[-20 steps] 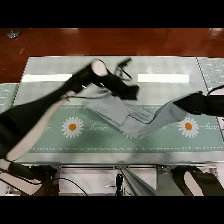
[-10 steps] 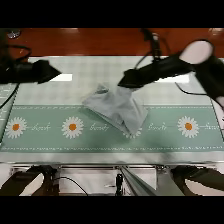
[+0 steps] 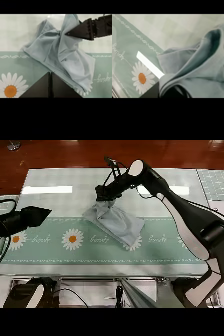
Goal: Fold the shirts.
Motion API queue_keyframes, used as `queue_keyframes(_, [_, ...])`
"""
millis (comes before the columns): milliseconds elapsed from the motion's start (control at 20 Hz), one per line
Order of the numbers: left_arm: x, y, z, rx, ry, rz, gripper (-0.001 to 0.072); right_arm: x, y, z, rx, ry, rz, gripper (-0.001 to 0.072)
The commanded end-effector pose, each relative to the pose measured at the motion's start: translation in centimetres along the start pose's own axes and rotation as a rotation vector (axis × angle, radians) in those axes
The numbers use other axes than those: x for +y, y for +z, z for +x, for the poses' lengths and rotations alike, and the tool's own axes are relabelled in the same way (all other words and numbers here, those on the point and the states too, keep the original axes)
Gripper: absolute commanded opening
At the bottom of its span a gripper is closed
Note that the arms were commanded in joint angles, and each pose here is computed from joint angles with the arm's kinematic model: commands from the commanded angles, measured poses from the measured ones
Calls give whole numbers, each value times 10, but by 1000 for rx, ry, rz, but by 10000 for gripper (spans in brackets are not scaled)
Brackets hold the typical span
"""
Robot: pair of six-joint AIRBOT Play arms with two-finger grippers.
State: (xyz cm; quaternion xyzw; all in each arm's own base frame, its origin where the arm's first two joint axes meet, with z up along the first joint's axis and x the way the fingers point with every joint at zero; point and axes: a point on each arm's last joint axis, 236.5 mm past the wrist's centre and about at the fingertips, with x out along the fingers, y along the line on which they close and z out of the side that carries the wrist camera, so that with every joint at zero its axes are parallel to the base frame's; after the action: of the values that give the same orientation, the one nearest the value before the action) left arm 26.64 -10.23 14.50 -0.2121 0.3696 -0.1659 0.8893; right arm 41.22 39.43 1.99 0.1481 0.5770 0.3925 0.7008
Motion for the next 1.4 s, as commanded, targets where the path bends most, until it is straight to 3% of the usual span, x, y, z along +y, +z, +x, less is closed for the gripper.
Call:
queue_keyframes(0, [5,-6,3,6,6,-20,22,-3,1,12,17,23,25,637])
queue_keyframes(200, [9,-2,9,0,14,-31,22,-20,-10,-71,104,-37,-19,621])
queue_keyframes(350, [12,-2,14,10,19,-40,22,-79,-33,-201,104,-334,-6,620])
queue_keyframes(400, [13,-1,15,6,20,-42,22,-94,-41,-244,51,-430,27,620])
queue_keyframes(550, [16,0,19,13,25,-50,22,-112,-69,-306,-234,-497,126,620])
queue_keyframes(700, [18,-2,22,25,28,-56,22,-151,-151,-270,-382,-511,358,620])
queue_keyframes(900, [21,-4,25,36,31,-63,22,-155,-217,-157,-442,-226,719,619])
queue_keyframes(1350, [22,-6,29,50,33,-69,22,-140,-207,-61,-130,-154,681,619])
